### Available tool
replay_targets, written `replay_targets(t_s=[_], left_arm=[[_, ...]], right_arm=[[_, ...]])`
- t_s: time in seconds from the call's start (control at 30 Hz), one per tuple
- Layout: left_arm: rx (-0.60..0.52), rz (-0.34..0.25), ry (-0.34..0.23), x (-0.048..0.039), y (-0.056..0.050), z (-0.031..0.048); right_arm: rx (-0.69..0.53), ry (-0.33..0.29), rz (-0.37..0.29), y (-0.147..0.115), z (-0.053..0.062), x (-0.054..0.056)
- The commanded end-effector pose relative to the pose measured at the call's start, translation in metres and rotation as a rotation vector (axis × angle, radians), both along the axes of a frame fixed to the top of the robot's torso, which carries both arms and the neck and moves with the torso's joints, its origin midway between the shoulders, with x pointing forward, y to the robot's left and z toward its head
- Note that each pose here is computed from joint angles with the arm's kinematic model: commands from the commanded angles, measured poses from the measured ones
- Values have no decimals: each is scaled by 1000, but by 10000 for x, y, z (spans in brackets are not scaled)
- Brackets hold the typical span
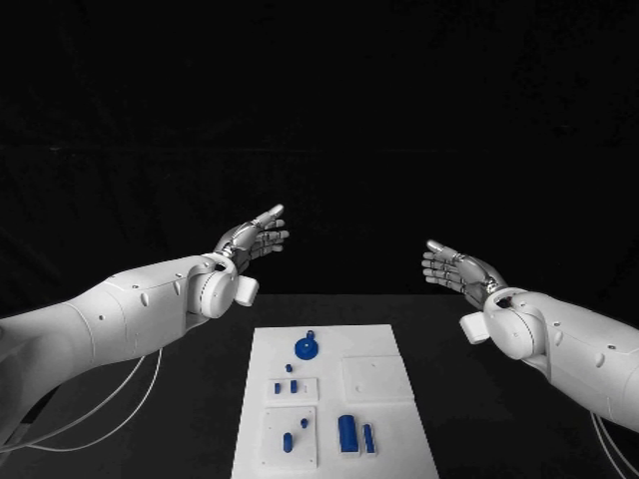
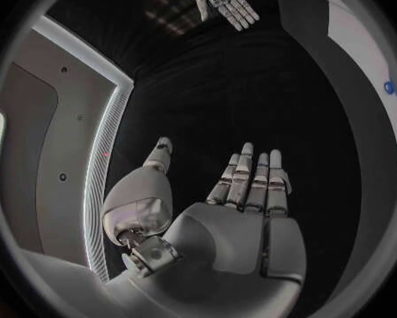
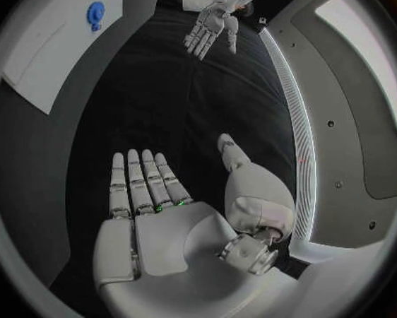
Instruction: Assemble the parts on the task board
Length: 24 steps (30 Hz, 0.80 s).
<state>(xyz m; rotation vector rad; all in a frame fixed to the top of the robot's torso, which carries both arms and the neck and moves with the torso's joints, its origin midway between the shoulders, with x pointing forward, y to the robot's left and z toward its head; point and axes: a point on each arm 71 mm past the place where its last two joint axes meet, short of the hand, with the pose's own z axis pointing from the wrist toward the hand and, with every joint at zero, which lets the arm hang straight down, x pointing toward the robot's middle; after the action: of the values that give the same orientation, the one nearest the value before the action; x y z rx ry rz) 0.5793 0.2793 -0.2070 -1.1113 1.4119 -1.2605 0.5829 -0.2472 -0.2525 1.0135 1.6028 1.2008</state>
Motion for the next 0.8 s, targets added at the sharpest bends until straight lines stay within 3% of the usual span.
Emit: replay_targets(t_s=[0.03,0.17,0.33,0.63,0.8], left_arm=[[-5,16,-11,-55,-68,-28],[-18,33,-17,-168,-182,-85],[-41,69,-30,-424,-403,-167],[-71,137,-48,-966,-760,-197],[-76,155,-53,-1124,-843,-180]], right_arm=[[19,-21,-17,45,18,-33],[45,-48,-39,106,46,-106],[96,-91,-86,222,99,-284],[173,-134,-191,428,201,-768],[192,-136,-235,497,244,-1004]])
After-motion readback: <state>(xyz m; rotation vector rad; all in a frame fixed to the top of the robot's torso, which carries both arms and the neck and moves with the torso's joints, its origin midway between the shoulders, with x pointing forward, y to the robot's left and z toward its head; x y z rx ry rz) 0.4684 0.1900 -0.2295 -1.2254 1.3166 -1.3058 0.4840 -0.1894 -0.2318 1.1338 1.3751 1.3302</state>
